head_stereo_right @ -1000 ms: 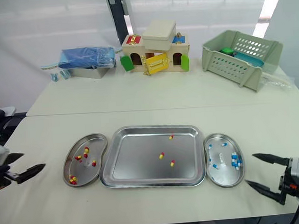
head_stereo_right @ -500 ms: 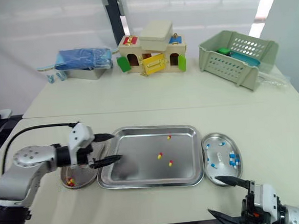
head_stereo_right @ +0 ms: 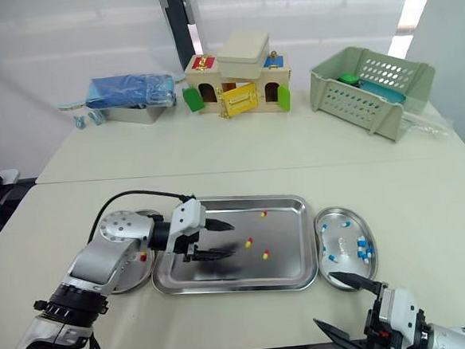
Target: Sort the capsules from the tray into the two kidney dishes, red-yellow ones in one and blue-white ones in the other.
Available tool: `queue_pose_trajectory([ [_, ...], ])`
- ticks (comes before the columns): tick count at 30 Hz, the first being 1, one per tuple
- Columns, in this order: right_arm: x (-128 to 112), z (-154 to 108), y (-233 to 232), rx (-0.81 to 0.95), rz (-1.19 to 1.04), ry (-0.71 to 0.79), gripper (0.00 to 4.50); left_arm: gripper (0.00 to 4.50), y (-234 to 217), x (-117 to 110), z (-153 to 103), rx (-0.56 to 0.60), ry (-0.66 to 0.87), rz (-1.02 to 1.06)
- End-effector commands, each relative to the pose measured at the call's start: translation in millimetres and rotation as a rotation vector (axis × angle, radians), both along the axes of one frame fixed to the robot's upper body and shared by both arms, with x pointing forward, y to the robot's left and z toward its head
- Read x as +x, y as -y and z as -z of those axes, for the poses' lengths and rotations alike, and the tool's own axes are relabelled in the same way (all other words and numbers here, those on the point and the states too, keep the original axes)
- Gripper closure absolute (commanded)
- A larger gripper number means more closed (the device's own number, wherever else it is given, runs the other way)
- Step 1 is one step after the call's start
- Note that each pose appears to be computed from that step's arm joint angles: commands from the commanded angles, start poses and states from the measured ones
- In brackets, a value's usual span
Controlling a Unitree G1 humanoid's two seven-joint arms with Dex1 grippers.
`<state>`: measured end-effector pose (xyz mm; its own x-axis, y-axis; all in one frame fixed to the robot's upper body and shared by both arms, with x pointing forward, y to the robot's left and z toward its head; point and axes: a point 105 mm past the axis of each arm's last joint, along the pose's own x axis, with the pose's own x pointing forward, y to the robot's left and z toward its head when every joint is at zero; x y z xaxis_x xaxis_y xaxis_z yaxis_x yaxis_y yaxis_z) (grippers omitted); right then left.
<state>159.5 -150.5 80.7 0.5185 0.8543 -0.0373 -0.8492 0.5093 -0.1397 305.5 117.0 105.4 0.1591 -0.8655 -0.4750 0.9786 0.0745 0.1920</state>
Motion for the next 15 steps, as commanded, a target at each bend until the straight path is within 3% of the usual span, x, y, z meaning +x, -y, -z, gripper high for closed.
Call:
queue_pose_trajectory([
  [1,-2,-12,-7,0.015,-0.004,0.055,0.0,1.51,8,5,-5,-0.001,0.051,0.027],
  [15,1,-10,-11,0.024,0.015,0.062,0.0,1.51,24,19,7,-0.012,0.047,0.011],
])
